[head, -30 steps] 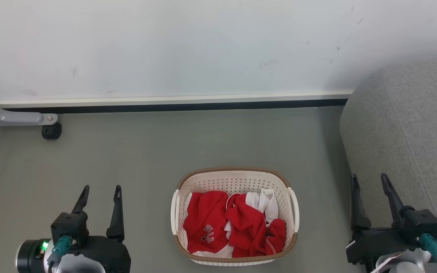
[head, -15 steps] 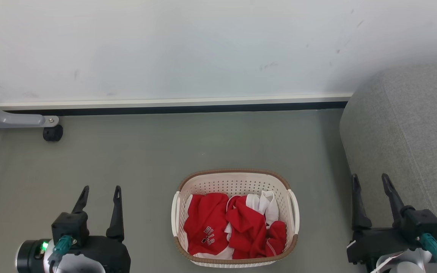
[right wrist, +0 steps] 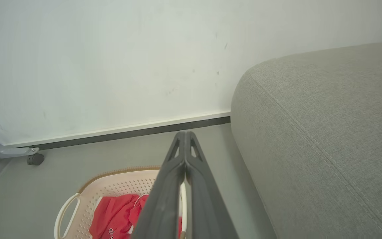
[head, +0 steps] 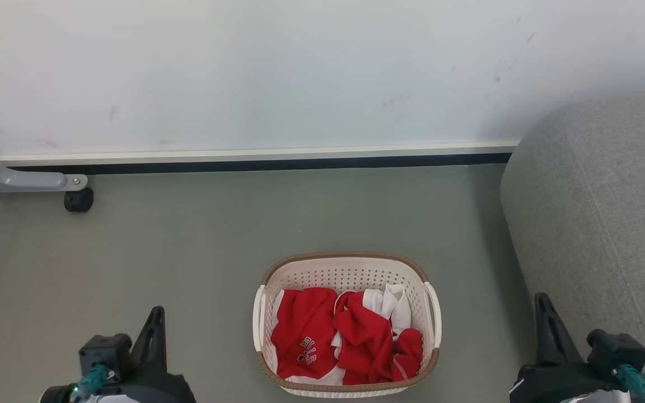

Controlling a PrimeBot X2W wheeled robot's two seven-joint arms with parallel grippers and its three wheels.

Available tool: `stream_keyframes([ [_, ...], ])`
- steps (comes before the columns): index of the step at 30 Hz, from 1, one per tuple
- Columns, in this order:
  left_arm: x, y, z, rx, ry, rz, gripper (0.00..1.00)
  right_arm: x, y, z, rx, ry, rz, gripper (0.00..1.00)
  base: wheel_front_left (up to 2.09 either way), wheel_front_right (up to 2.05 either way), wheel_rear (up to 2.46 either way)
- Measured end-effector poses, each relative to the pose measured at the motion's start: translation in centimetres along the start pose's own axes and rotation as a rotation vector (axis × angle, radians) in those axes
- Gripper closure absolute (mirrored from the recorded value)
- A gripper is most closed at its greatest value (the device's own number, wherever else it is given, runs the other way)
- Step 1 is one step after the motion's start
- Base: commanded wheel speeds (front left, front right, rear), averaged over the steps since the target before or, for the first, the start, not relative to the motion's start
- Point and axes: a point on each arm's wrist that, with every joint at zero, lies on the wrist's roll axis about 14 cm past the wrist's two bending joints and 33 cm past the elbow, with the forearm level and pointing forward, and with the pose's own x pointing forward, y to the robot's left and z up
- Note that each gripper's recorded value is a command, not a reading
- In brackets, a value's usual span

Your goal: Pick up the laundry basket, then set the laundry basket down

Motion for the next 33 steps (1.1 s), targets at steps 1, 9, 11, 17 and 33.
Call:
stream_keyframes([
  [1,0.0,0.0,0.0,-0.020,0.002,-0.003,1.00,0.0,-0.1,0.0,0.014,0.005,-0.003,1.00,0.00,0.00,0.00],
  [9,0.0,0.1,0.0,-0.176,0.020,0.002,1.00,-0.1,-0.9,-0.2,0.161,0.036,-0.038,1.00,0.00,0.00,0.00],
  [11,0.0,0.2,0.1,-0.204,0.023,0.005,1.00,-0.1,-1.1,-0.2,0.192,0.042,-0.042,1.00,0.00,0.00,0.00],
  [17,-0.1,0.3,0.1,-0.282,0.031,0.006,1.00,-0.1,-1.5,-0.3,0.273,0.055,-0.059,1.00,0.00,0.00,0.00],
  [33,-0.1,0.3,0.5,-0.541,0.038,-0.006,1.00,-0.3,-2.3,-0.2,0.524,0.078,-0.084,1.00,0.00,0.00,0.00],
])
